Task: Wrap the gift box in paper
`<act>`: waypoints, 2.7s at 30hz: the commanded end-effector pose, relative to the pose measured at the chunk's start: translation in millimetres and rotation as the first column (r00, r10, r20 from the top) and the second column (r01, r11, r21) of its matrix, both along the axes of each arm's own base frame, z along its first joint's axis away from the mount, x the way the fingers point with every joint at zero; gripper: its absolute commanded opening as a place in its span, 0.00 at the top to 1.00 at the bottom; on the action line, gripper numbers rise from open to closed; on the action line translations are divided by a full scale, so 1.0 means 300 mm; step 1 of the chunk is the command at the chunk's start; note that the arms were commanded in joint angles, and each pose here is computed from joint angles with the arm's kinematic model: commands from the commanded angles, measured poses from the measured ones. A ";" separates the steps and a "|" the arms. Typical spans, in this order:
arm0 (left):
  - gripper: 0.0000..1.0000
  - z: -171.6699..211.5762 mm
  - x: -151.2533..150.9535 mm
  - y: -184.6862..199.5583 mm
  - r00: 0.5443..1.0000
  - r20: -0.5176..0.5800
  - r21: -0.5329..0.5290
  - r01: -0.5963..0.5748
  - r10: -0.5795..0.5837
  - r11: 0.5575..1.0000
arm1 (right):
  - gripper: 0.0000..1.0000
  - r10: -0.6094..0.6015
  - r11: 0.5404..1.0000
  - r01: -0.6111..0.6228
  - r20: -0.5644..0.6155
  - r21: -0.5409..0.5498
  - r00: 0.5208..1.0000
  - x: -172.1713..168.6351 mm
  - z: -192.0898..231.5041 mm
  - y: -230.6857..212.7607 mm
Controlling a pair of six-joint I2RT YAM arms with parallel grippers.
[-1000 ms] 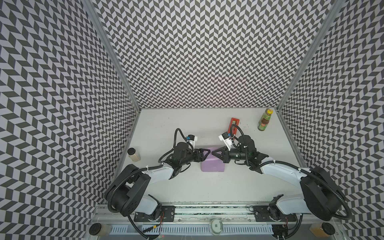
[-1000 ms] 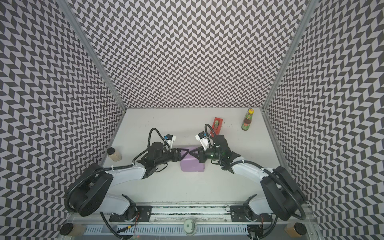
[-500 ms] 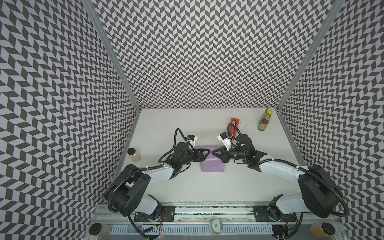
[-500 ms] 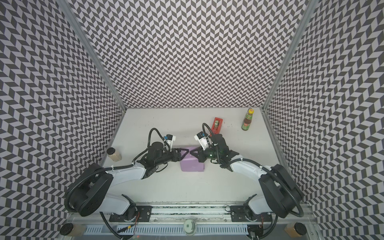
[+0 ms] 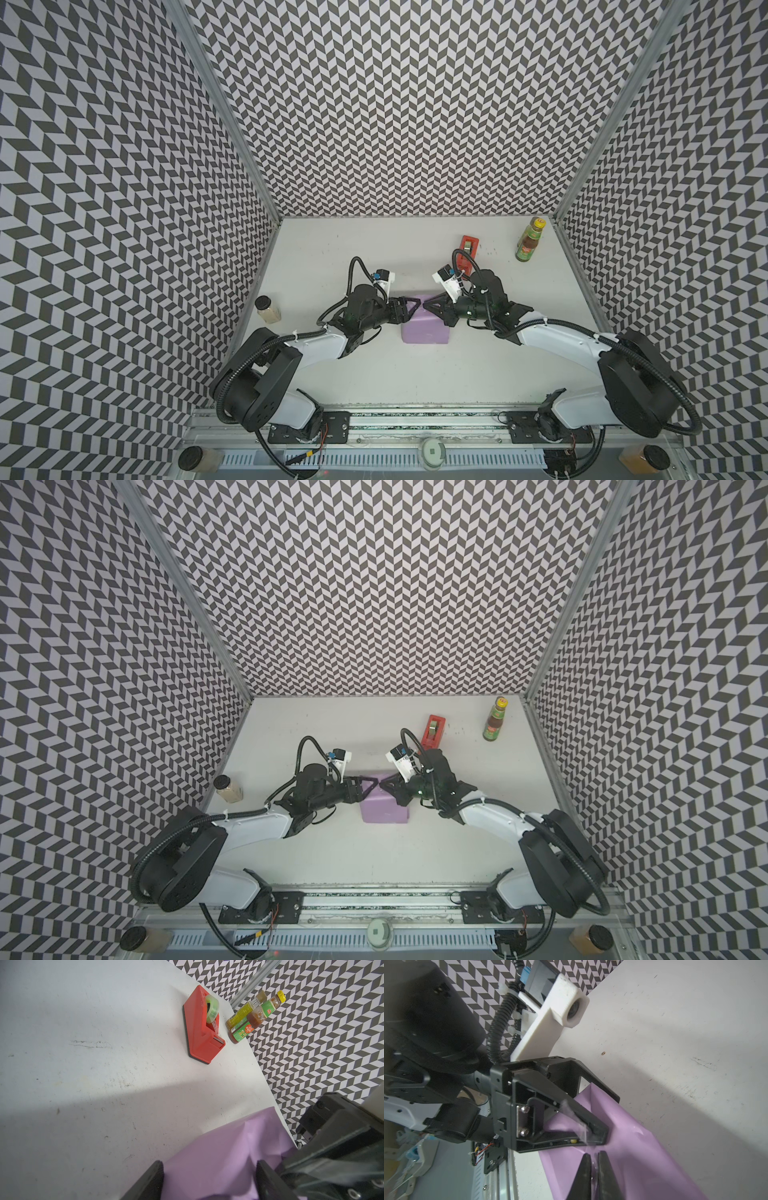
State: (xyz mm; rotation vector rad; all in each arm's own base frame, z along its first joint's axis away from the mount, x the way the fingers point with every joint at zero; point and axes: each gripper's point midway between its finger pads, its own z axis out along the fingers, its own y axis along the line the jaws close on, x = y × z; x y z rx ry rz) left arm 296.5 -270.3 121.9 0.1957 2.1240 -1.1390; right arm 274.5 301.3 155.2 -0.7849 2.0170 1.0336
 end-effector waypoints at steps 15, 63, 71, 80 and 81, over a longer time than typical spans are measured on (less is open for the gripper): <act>0.32 -0.211 -0.093 0.042 0.982 -0.190 0.119 0.038 -0.015 0.992 | 0.71 -0.084 0.983 0.115 0.208 -0.143 0.975 -0.004 -0.001 -0.034; 0.34 -0.206 -0.087 0.040 0.983 -0.181 0.125 0.043 -0.019 0.991 | 0.81 -0.025 0.998 0.037 -0.194 0.056 0.981 -0.036 0.067 0.021; 0.34 -0.203 -0.084 0.039 0.984 -0.178 0.126 0.041 -0.018 0.991 | 0.82 -0.080 0.994 0.054 -0.291 -0.097 0.953 -0.058 -0.099 -0.006; 0.20 -0.065 -0.015 0.013 0.996 -0.085 0.083 0.015 -0.008 0.996 | 0.61 -0.185 0.981 0.188 -0.062 0.043 0.981 0.022 0.198 -0.183; 0.17 -0.029 0.002 0.006 0.998 -0.058 0.073 0.012 -0.008 0.997 | 0.58 -0.216 0.975 0.217 -0.035 0.034 0.976 0.023 0.195 -0.204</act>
